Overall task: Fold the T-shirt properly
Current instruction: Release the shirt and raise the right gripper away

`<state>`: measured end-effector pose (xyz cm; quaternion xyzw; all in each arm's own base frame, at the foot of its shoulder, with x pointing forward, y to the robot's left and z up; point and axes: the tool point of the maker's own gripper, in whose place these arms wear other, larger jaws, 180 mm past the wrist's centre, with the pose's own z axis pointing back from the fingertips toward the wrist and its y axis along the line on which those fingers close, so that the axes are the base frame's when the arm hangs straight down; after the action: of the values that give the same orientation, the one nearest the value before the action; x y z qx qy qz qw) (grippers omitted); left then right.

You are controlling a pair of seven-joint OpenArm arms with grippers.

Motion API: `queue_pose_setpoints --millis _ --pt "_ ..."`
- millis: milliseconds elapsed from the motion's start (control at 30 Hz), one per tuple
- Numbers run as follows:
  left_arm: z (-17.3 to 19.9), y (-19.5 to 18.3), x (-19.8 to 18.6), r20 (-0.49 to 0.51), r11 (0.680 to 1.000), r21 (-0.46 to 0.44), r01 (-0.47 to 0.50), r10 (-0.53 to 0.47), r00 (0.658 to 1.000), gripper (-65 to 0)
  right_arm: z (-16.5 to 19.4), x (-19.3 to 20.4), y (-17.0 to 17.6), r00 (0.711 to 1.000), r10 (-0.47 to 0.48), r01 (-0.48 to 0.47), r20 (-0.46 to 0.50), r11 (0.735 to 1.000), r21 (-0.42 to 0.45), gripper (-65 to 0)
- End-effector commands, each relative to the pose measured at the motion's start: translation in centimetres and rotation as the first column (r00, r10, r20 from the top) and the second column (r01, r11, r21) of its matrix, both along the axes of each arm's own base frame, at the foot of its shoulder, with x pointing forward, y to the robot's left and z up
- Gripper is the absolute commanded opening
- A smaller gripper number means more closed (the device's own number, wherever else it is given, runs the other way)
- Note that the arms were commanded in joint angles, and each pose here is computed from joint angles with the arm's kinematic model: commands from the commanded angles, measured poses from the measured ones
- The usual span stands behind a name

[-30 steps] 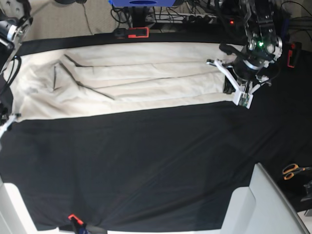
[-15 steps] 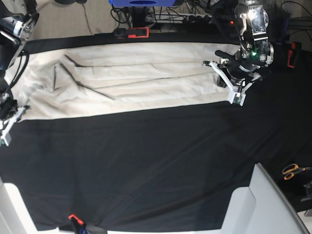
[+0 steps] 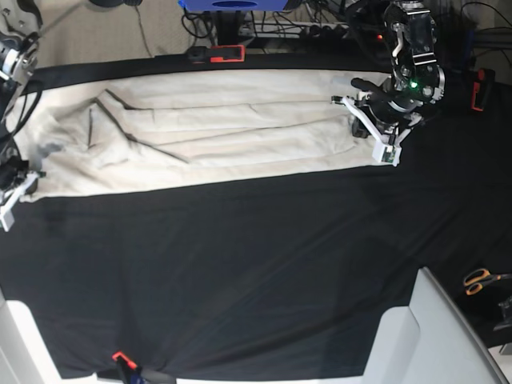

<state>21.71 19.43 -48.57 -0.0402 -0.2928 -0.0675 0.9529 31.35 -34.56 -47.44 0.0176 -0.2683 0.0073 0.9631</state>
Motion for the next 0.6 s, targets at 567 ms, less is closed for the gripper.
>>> queue_pose_setpoints --millis 567 --pt "0.2 1.2 -0.1 0.005 0.994 0.1 0.032 -0.032 0.999 -65.0 1.1 2.2 -1.6 0.989 -0.057 0.05 0.137 0.997 0.053 -61.7"
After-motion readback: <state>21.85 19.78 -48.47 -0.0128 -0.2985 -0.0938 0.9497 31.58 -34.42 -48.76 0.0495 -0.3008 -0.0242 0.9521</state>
